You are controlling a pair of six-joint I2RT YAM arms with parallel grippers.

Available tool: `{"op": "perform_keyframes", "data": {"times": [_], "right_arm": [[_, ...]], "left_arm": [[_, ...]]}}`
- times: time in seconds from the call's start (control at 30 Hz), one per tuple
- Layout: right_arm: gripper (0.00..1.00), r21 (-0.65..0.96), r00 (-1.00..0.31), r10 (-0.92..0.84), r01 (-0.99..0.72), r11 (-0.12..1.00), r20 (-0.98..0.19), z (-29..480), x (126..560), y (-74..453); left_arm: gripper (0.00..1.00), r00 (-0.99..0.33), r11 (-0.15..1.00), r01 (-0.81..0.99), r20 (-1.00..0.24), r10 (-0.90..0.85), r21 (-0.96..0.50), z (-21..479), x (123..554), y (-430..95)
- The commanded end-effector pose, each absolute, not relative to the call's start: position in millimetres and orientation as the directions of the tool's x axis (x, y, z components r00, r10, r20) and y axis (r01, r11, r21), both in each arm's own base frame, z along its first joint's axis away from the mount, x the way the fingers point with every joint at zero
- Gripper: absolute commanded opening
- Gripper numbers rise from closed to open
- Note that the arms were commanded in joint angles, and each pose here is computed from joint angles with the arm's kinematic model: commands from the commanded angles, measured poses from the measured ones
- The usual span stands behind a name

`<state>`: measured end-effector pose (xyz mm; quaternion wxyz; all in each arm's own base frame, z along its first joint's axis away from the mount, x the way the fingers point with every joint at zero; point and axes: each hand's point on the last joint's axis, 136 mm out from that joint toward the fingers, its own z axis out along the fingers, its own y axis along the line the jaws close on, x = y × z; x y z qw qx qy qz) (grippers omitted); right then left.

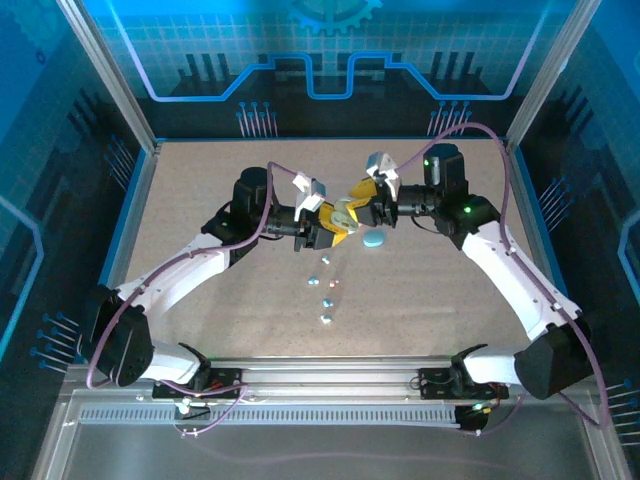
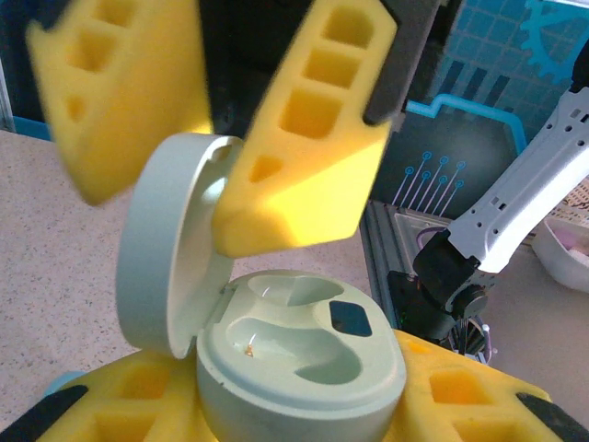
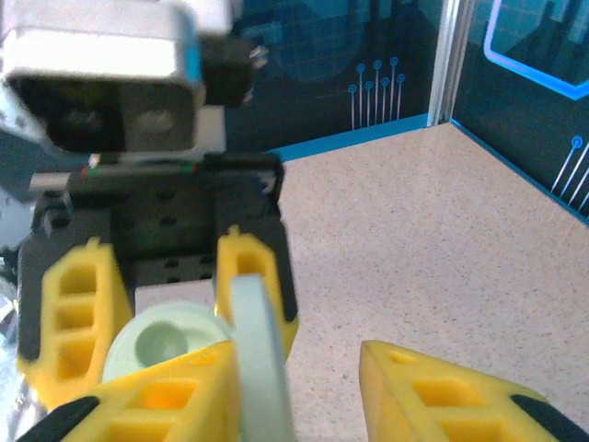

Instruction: Insert the wireless bluetooth earbuds into the charging case

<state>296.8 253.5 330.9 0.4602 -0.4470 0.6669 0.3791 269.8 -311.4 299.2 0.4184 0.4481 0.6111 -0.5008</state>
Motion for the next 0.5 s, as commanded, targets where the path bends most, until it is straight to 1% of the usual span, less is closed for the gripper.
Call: {"op": "perform_keyframes", "data": {"times": [0.0,0.07,0.13,0.2,0.33,0.4,0.47], "right_arm": [[0.44,0.205,-0.290,-0.210,-0.915,0.348,-0.934,337.8,304.0,249.1],[0.48,0.234,-0.309,-0.182,-0.909,0.346,-0.933,347.7,303.9,247.8],[0.52,0.252,-0.319,-0.143,-0.901,0.354,-0.937,364.3,303.6,244.8],[0.56,0.266,-0.329,-0.106,-0.884,0.383,-0.938,378.3,305.0,238.5],[0.57,0.300,-0.368,-0.022,-0.789,0.535,-0.930,391.3,322.0,210.2],[0.57,0.339,-0.414,0.028,-0.705,0.623,-0.910,382.4,335.5,191.6],[0.55,0.391,-0.479,0.070,-0.615,0.684,-0.875,365.3,345.8,176.3]], "left_arm": [[0.34,-0.206,0.081,0.977,-0.972,0.114,-0.197,306.0,265.1,-311.5],[0.34,-0.222,0.120,0.971,-0.968,0.117,-0.208,301.3,271.8,-311.3],[0.33,-0.237,0.184,0.959,-0.965,0.111,-0.214,296.6,283.0,-309.4],[0.33,-0.247,0.236,0.947,-0.964,0.099,-0.218,292.2,292.3,-307.3],[0.31,-0.258,0.371,0.902,-0.965,0.053,-0.221,285.1,315.9,-296.8],[0.31,-0.257,0.437,0.872,-0.966,0.025,-0.221,282.5,327.0,-287.2],[0.31,-0.246,0.487,0.846,-0.969,-0.007,-0.218,284.2,333.6,-277.2]]}}
